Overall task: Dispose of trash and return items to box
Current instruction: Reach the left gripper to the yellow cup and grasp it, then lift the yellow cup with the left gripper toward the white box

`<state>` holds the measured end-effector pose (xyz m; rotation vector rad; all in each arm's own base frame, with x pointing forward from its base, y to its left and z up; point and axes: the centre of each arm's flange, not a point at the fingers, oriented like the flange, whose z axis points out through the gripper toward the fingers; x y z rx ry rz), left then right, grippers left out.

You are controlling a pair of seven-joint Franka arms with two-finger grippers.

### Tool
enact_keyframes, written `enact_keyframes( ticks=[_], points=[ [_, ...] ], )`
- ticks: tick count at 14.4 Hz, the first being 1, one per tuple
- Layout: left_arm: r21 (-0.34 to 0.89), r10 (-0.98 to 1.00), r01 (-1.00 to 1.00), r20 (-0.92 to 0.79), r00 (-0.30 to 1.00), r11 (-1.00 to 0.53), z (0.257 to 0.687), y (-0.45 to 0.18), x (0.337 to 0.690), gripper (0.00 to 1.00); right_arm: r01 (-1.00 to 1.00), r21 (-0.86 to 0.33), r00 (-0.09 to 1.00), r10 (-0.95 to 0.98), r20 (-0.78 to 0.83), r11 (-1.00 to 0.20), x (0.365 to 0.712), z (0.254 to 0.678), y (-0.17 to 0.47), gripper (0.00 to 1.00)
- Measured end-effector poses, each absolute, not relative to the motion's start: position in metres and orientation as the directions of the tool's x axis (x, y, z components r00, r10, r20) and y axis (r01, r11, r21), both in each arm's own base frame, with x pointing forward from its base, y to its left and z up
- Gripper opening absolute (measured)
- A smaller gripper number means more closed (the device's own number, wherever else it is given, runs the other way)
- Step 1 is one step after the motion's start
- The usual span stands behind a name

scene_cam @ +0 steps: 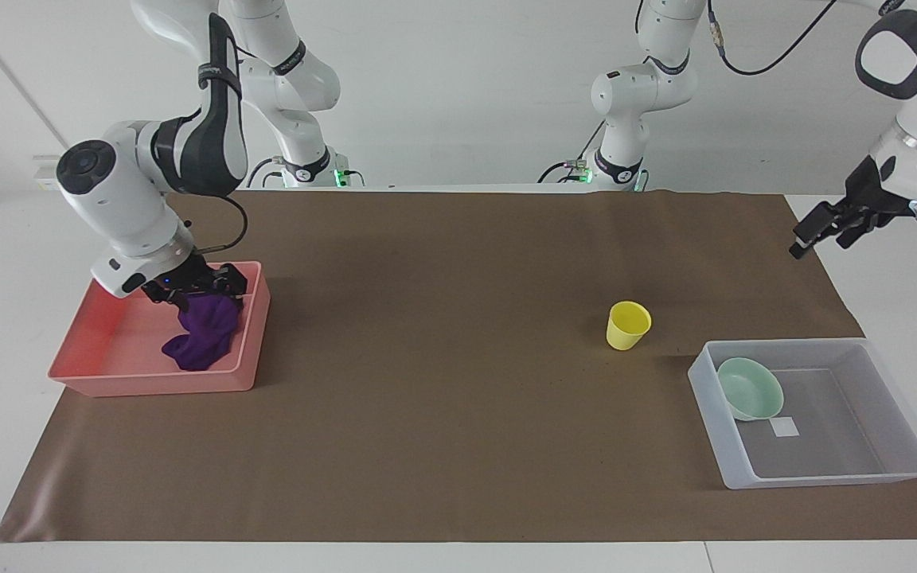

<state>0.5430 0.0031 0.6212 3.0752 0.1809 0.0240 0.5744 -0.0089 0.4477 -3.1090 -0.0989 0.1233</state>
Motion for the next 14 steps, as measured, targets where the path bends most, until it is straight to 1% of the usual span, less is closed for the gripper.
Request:
enact_keyframes(
  ticks=[1, 2, 3, 5, 8, 10, 12, 13, 14],
  points=[
    [0.063, 0.125, 0.124, 0.024, 0.992, -0.99, 0.618, -0.02, 0.539, 1.0, 0.061, -0.03, 0.994, 0.063, -0.086, -0.998, 0.575, 0.456, 0.003, 1.0],
    [0.069, 0.138, 0.134, 0.055, 0.989, -0.989, 0.606, -0.042, 0.539, 1.0, 0.06, -0.03, 0.994, 0.062, -0.091, -0.998, 0.577, 0.467, 0.007, 1.0],
    [0.074, 0.145, 0.139, 0.073, 0.987, -0.987, 0.585, -0.061, 0.538, 1.0, 0.056, -0.03, 0.994, 0.059, -0.096, -0.998, 0.578, 0.481, 0.007, 1.0],
    [0.072, 0.146, 0.141, 0.063, 0.987, -0.987, 0.529, -0.086, 0.534, 1.0, 0.046, -0.029, 0.99, 0.05, -0.132, -0.998, 0.575, 0.515, 0.002, 1.0],
    [0.08, 0.178, 0.172, 0.081, 0.981, -0.982, 0.452, -0.105, 0.523, 1.0, 0.052, -0.013, 0.978, 0.054, -0.201, -0.999, 0.559, 0.573, -0.008, 1.0],
    [0.093, 0.201, 0.192, 0.105, 0.974, -0.977, 0.411, -0.119, 0.517, 1.0, 0.064, 0.0, 0.975, 0.062, -0.213, -0.998, 0.545, 0.601, -0.01, 1.0],
    [0.1, 0.222, 0.212, 0.11, 0.969, -0.972, 0.384, -0.13, 0.517, 0.99, 0.098, -0.004, 0.972, 0.096, -0.214, -0.995, 0.533, 0.614, -0.01, 1.0],
    [0.106, 0.23, 0.218, 0.115, 0.966, -0.97, 0.374, -0.136, 0.518, 0.93, 0.109, -0.007, 0.97, 0.107, -0.22, -0.994, 0.527, 0.614, -0.01, 1.0],
    [0.107, 0.23, 0.219, 0.114, 0.966, -0.97, 0.366, -0.14, 0.52, 0.81, 0.114, -0.009, 0.967, 0.113, -0.229, -0.993, 0.522, 0.612, -0.01, 1.0]
  ],
)
